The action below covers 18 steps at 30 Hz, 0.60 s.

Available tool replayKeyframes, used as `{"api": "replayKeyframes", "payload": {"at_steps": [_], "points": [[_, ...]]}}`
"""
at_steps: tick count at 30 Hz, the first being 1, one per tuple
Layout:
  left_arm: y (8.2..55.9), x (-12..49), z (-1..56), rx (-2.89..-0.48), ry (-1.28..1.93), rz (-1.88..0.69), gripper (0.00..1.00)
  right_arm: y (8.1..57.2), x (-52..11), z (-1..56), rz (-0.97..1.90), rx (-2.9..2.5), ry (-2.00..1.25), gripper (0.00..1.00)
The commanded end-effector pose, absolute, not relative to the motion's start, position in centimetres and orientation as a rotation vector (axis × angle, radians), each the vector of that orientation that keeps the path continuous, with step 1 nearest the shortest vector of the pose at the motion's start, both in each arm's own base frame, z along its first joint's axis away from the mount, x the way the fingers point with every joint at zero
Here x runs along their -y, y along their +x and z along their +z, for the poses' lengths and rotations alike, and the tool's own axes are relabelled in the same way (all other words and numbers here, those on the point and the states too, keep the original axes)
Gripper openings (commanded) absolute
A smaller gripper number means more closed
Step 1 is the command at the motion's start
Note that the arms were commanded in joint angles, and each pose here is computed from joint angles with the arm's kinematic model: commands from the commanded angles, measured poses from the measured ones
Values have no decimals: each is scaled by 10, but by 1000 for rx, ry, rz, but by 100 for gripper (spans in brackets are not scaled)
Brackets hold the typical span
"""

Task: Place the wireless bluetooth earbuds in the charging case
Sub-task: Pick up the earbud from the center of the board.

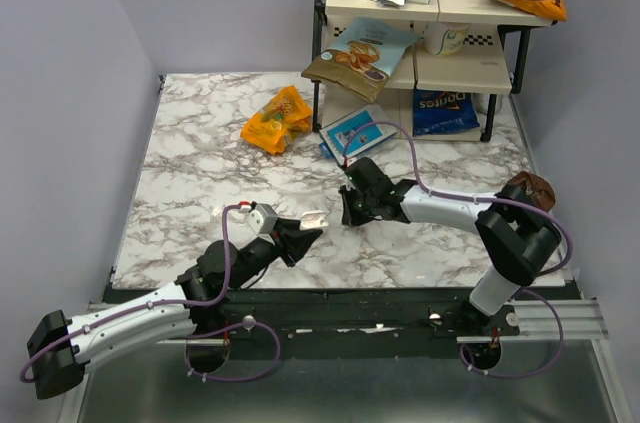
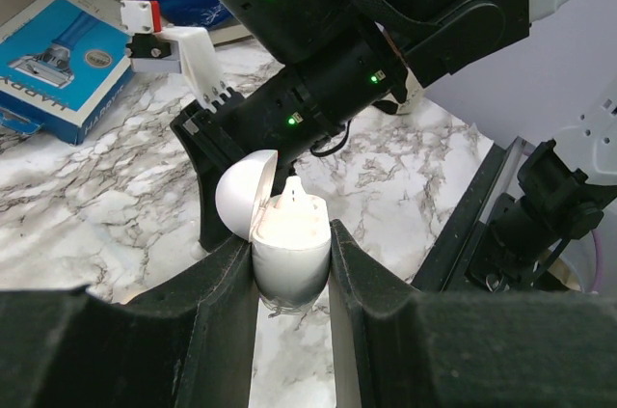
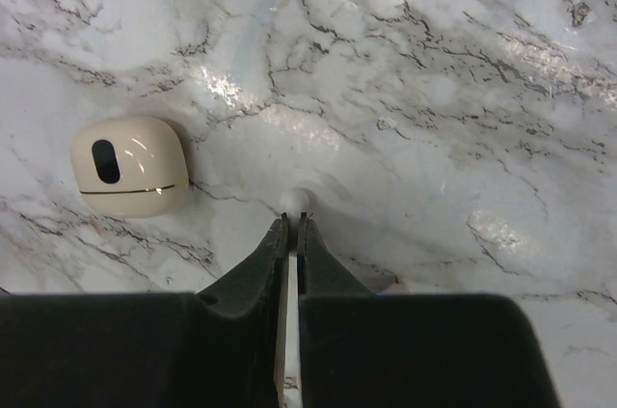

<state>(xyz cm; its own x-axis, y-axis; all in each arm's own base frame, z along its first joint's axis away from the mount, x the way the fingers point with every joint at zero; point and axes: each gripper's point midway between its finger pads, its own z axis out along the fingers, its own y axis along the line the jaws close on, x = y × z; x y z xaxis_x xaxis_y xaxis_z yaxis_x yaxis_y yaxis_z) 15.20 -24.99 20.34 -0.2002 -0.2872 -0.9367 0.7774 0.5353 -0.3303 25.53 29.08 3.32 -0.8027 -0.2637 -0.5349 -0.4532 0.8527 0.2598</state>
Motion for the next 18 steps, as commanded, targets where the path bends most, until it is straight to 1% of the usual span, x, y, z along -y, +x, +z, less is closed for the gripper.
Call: {"api": "replayKeyframes", "payload": {"at_steps": [1,5,6,8,9,10,12,13,18], "points": [[153,248,206,-1464,426,-1026,0,254,-280,40,501,-2511,-503,1],[153,246,209,-1454,409,-1027,0,251,-280,62,540,-2466,-491,1],[154,245,209,-1452,402,-1025,0,252,-279,82,569,-2414,-481,1],[154,242,214,-1432,386,-1030,0,247,-275,105,598,-2356,-495,1],[154,240,216,-1423,382,-1028,0,244,-273,136,646,-2269,-493,1],[154,239,218,-1414,375,-1023,0,241,-271,153,675,-2219,-501,1],[155,235,224,-1389,360,-1020,0,229,-269,180,728,-2130,-571,1],[156,233,228,-1375,353,-1012,0,222,-263,207,761,-2055,-574,1],[154,238,247,-1316,415,-1001,0,177,-254,260,912,-1862,-753,1]]}}
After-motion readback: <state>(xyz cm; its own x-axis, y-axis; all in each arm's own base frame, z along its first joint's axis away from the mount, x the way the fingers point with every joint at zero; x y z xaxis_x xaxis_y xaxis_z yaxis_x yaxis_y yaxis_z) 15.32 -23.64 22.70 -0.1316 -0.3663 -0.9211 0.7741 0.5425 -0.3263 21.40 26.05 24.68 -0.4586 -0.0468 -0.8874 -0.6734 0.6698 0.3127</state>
